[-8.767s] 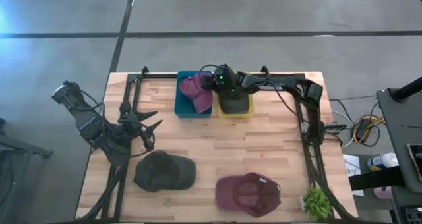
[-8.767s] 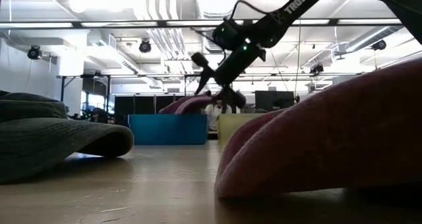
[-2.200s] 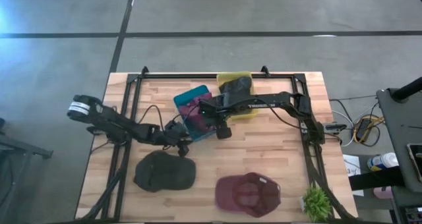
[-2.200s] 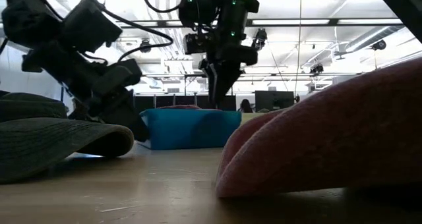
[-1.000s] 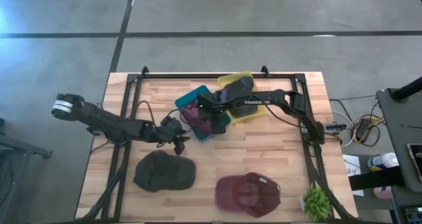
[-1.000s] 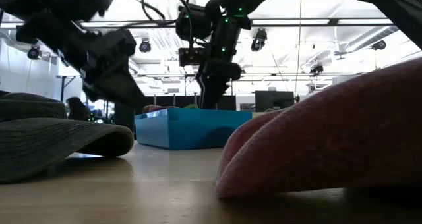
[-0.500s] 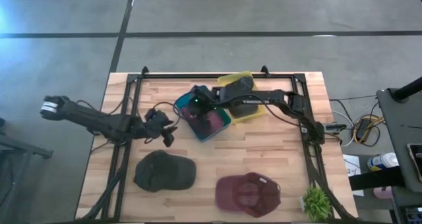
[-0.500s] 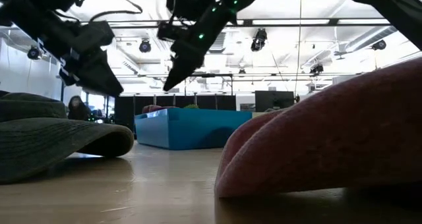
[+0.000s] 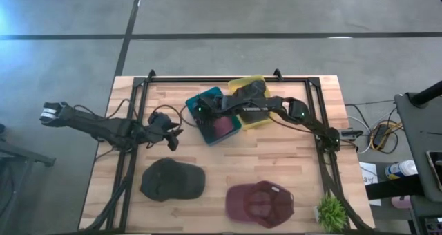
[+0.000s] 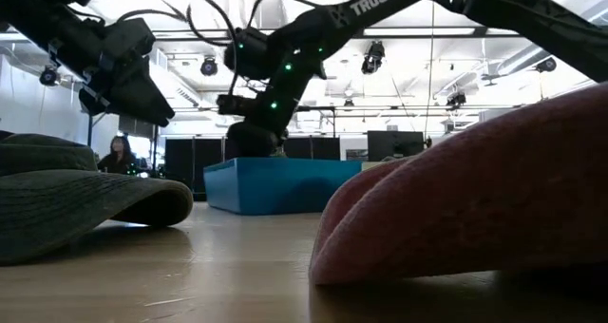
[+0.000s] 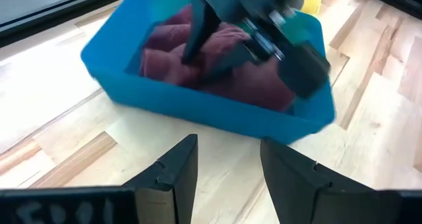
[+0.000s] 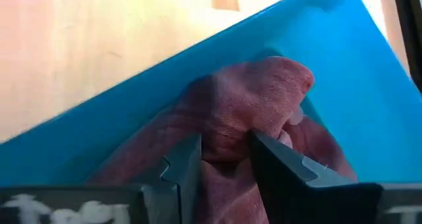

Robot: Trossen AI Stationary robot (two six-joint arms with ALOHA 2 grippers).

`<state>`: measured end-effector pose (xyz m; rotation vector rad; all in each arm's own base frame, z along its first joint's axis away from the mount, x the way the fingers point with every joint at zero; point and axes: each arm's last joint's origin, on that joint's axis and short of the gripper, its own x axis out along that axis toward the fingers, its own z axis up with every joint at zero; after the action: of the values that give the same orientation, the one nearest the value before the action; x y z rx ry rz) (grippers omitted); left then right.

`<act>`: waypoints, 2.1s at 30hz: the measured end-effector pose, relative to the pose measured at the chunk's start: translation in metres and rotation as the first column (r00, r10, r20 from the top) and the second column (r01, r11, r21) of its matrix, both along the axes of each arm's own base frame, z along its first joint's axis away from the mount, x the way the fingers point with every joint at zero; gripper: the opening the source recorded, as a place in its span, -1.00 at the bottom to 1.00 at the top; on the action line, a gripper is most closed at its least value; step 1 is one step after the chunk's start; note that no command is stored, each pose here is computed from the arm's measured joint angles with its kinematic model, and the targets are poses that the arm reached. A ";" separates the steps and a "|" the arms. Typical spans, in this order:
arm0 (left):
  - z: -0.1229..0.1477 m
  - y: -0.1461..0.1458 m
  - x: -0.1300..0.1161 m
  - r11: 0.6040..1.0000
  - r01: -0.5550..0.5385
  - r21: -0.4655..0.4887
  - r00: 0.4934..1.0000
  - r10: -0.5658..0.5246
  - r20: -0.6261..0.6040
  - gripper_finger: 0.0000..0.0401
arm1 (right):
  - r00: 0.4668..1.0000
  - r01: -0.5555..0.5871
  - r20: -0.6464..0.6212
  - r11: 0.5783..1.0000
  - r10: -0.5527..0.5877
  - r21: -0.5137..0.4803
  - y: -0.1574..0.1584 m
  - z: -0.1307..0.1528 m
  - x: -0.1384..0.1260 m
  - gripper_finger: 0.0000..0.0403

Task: Pick & Place hat
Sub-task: Put the red cap into the blue bin

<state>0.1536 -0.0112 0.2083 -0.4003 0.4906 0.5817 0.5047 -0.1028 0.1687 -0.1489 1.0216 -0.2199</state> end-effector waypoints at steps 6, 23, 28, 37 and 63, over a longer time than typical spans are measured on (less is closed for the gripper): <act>0.000 0.000 0.000 1.000 0.002 0.004 1.000 -0.002 -0.007 -0.21 | 0.999 0.053 -0.008 0.996 -0.052 0.065 -0.010 0.019 -0.005 -0.37; -0.003 -0.002 0.000 0.997 0.061 -0.047 0.998 -0.062 -0.021 -0.21 | 0.982 0.014 -0.188 0.995 0.006 0.101 0.012 0.111 -0.049 -0.24; -0.007 -0.002 -0.001 0.994 0.086 -0.065 0.996 -0.088 -0.030 -0.21 | 0.950 0.016 -0.308 0.976 0.052 0.216 0.049 0.107 -0.062 -0.26; -0.007 -0.007 0.001 0.964 0.217 -0.156 0.975 -0.222 -0.014 -0.21 | 0.925 0.079 -0.379 0.966 0.021 0.246 0.124 0.104 -0.090 -0.28; -0.016 -0.100 0.075 0.741 0.651 -0.167 0.759 -0.644 0.097 -0.21 | 0.899 0.154 -0.437 0.959 -0.036 0.238 0.306 0.085 -0.197 -0.28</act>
<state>0.2284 -0.1111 0.1922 -0.3892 0.6171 -0.1605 0.3073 0.2031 0.2533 0.1066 1.4917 -0.1378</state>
